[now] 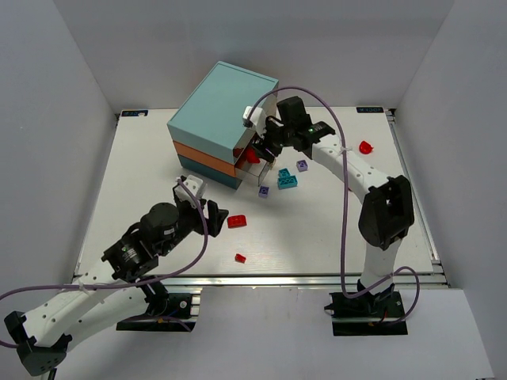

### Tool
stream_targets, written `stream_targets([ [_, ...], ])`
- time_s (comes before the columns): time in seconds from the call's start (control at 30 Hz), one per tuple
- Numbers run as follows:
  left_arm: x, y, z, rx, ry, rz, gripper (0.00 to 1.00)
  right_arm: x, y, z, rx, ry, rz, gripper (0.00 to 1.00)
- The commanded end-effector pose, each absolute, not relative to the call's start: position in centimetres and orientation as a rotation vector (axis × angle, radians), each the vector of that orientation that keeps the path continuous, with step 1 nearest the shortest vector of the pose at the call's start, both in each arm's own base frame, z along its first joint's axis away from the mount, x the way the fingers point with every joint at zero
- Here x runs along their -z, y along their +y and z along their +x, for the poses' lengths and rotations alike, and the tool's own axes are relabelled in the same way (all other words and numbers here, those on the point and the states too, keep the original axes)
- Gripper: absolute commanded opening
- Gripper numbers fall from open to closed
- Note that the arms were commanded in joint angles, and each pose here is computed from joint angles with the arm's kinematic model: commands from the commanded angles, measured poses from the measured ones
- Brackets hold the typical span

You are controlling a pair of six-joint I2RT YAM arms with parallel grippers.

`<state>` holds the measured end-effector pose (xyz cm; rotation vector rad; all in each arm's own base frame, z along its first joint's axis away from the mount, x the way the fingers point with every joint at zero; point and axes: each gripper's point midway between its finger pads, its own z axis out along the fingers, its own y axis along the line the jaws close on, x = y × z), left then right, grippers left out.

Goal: Sort the legos into containers by color

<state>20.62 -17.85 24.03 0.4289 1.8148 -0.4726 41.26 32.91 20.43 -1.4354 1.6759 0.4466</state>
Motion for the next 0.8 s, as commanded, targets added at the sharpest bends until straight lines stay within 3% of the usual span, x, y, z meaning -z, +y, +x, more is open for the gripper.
stream_targets([
  [0.0,-25.3,-20.8,19.6,0.701,1.806,0.398,0.8,-25.7,32.4,41.3,-0.424,1.595,-1.33,0.63],
  [0.17,-21.6,-21.9,18.8,0.816,2.056,0.144,0.69,-28.1,29.6,39.9,-0.418,1.65,-1.138,0.62],
  [0.2,-20.9,-22.0,18.5,0.818,2.108,0.099,0.61,-30.1,28.4,39.1,-0.41,1.638,-1.059,0.52],
  [0.27,-18.1,-22.1,17.4,0.821,2.256,0.004,0.56,-27.6,25.0,39.5,-0.368,1.767,-0.816,0.26],
  [0.3,-16.3,-22.1,16.7,0.819,2.318,-0.021,0.47,-28.2,23.8,38.5,-0.363,1.759,-0.766,0.17],
  [0.37,-14.3,-23.1,15.6,0.885,2.414,-0.1,0.42,-24.7,20.7,37.7,-0.34,1.868,-0.668,0.12],
  [0.47,-10.6,-24.0,14.0,0.891,2.587,-0.184,0.44,-22.1,17.2,36.1,-0.346,1.968,-0.568,0.12],
  [0.6,-7.2,-23.8,12.9,0.703,2.793,-0.297,0.5,-20.7,14.4,34.2,-0.389,1.958,-0.494,0.26],
  [0.77,-6.6,-23.6,12.7,0.496,2.903,-0.424,0.64,-20.4,12.8,33.5,-0.426,1.967,-0.447,0.32],
])
